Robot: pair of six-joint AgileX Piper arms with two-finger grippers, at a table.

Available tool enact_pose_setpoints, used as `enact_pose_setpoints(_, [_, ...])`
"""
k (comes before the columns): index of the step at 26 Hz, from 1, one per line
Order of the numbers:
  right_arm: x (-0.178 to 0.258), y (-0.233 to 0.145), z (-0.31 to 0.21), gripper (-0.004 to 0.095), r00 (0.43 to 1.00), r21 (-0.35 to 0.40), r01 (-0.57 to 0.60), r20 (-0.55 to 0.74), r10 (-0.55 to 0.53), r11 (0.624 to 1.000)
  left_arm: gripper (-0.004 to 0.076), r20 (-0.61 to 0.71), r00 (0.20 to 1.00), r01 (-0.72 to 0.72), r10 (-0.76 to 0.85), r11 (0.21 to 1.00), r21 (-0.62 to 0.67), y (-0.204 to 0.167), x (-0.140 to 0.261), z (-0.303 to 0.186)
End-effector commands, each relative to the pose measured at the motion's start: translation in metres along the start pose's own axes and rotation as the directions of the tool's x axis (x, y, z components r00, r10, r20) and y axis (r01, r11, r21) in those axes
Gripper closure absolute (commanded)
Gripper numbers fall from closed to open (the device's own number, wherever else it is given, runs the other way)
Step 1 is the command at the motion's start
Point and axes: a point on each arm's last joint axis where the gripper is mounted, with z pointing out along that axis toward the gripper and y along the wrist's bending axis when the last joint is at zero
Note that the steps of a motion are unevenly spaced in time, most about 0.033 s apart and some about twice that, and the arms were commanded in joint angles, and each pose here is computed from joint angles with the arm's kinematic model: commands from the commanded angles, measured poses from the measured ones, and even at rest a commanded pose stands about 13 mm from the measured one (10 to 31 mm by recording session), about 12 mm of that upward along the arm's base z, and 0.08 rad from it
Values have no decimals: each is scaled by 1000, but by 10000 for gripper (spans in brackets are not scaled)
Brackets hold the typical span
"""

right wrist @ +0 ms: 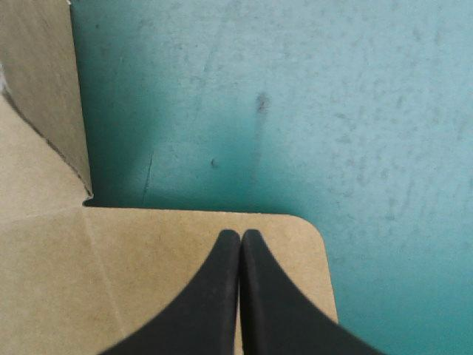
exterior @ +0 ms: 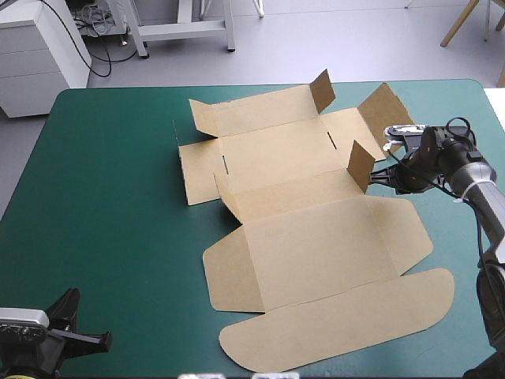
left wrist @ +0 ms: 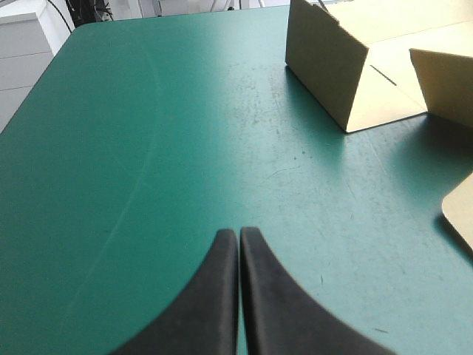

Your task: Fold the box

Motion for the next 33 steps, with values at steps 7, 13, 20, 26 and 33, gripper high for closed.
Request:
enact_pose_setpoints(7, [-8, -2, -26, 927, 995, 11, 7, 104, -8, 1000, 734, 85, 996, 17, -18, 1000, 9, 0, -13, -2])
enact_pose_setpoints(13, [-8, -2, -26, 927, 995, 11, 7, 104, -8, 1000, 734, 85, 996, 17, -18, 1000, 9, 0, -13, -2])
enact_pose_setpoints(20, [-8, -2, -26, 927, 995, 11, 7, 104, -8, 1000, 734, 85, 996, 16, -16, 1000, 9, 0, -13, -2])
enact_pose_setpoints(26, [-8, -2, -26, 927, 995, 11, 7, 104, -8, 1000, 734, 85, 996, 16, -16, 1000, 9, 0, -13, -2])
enact_pose_setpoints(33, [-8, -2, -29, 927, 994, 9, -6, 109, 5, 1000, 734, 85, 996, 16, -16, 1000, 9, 0, -13, -2])
